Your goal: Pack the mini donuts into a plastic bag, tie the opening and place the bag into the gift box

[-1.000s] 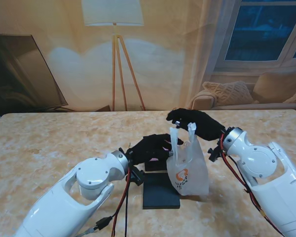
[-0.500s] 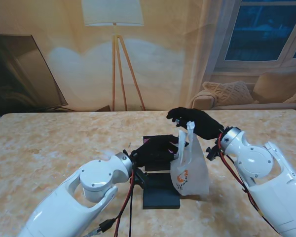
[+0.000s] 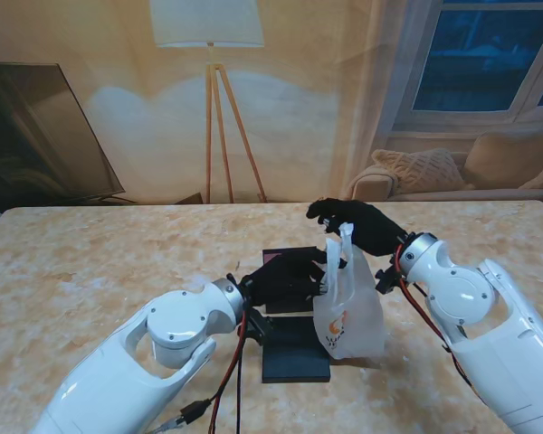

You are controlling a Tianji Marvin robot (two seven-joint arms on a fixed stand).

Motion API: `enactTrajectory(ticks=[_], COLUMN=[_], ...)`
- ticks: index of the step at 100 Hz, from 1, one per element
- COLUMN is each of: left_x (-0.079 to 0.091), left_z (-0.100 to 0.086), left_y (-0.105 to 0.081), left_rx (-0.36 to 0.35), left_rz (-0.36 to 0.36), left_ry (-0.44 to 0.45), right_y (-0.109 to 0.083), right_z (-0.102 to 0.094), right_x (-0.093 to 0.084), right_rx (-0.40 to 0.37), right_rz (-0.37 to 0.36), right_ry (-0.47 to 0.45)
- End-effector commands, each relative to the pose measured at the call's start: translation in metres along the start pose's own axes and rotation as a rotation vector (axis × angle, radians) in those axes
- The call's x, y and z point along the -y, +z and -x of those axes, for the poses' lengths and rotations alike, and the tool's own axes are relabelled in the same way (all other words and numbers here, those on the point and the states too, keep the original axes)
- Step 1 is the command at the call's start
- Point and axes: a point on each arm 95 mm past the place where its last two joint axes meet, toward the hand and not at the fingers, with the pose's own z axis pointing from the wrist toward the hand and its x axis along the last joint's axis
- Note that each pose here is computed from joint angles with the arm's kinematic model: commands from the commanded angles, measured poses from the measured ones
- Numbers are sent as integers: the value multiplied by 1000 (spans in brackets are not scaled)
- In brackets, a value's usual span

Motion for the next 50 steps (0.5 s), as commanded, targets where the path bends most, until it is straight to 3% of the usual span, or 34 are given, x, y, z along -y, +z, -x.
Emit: enactTrajectory(ticks=[1, 50], left_x=[-2, 3], left_z=[-4, -3], left_y=[1, 10], left_rx=[-3, 24], left_rz=[8, -9], left_ry=[8, 52], right_y=[1, 2], right_z=[-4, -5], right_x=[6, 8], right_rx=[-13, -11], right_rz=[-20, -58], right_ry=[9, -38])
